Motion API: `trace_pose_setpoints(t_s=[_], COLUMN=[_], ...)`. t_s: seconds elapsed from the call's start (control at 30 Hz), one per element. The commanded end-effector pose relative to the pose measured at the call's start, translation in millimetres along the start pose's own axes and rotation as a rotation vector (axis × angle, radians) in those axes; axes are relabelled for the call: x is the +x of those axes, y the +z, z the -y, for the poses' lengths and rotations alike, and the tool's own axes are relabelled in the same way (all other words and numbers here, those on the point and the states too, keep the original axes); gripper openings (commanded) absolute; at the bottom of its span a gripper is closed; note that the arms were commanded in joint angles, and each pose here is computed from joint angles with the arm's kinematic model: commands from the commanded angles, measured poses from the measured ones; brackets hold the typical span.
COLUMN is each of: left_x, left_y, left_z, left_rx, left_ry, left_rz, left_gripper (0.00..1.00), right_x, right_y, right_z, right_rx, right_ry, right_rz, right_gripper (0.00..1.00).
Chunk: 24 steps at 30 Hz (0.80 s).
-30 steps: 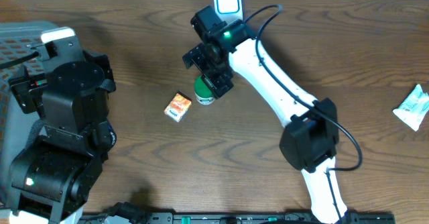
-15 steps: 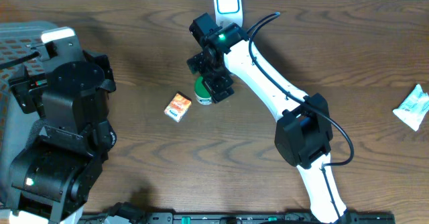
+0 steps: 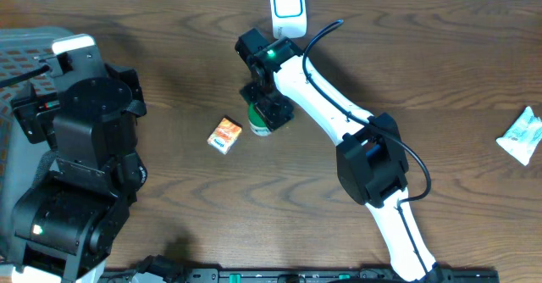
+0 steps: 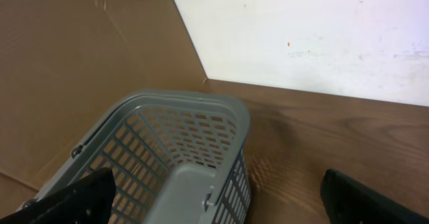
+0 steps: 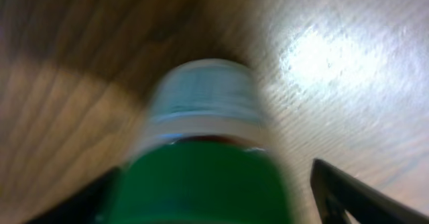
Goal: Scan the item barcode
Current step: 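Close the right gripper around the jar's green cap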
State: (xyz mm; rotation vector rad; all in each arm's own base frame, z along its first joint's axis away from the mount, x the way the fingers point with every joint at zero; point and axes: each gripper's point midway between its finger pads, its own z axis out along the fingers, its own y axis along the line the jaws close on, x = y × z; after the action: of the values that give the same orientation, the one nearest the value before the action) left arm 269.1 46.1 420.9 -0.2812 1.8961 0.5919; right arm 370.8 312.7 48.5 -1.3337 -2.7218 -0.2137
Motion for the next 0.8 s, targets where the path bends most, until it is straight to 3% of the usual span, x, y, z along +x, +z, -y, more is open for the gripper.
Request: trace_pose_setpoints(t_s=[0.0,0.17,0.3,0.33,0.37,0.43,0.53,0.63,0.77], left_x=[-1.5,-1.5,-1.4,-1.4,-1.5,-1.5,-1.4,-1.5,-1.5], left_y=[-0.5,-0.5,-0.5,-0.5,-0.5,-0.5,-0.4,-0.5,-0.5], left_z=[-2.5,-2.5,-2.5,-2.5,-2.5,-2.5,-2.4,-2.5,-2.5], left_rx=[-0.007,-0.007,-0.007,-0.007,-0.007,-0.007,-0.007,-0.007,-0.007], left_ry=[-0.018,-0.018,-0.018,-0.018,-0.018,-0.018,-0.018,-0.018,-0.018], left_rz=[0.003,0.003,0.003,0.003,0.003,0.003,0.003,0.003,0.003], left_gripper=[0.98,0.98,0.98,0.98,0.98,0.98,0.98,0.98,0.98], right_x=[-1.8,-5.4,-16.2,-20.8,-23.9,-32.9,-47.3,-56.6,-58.9], right_y=[3.1,1.4,-1.1,-1.9,-2.4,-4.3,-11.3,-27.4,-56.2], right_z=[7.4,11.2,17.6,17.6,18.3,24.8,37.3,45.4,47.1], right_rx=[0.036,0.048,0.061,0.058,0.058,0.078,0.124,0.133,0.108], right_ry=[-0.151,-0.452,-0.771,-0.885,-0.972,-1.119,-1.163,-1.110,-1.035], right_rz=[0.028,-0.009,-0.041,-0.045,-0.049,-0.063,-0.078,-0.096,-0.083], right_gripper=[0.65,0.57,0.64,0.75,0.77,0.78,0.84,0.99,0.99])
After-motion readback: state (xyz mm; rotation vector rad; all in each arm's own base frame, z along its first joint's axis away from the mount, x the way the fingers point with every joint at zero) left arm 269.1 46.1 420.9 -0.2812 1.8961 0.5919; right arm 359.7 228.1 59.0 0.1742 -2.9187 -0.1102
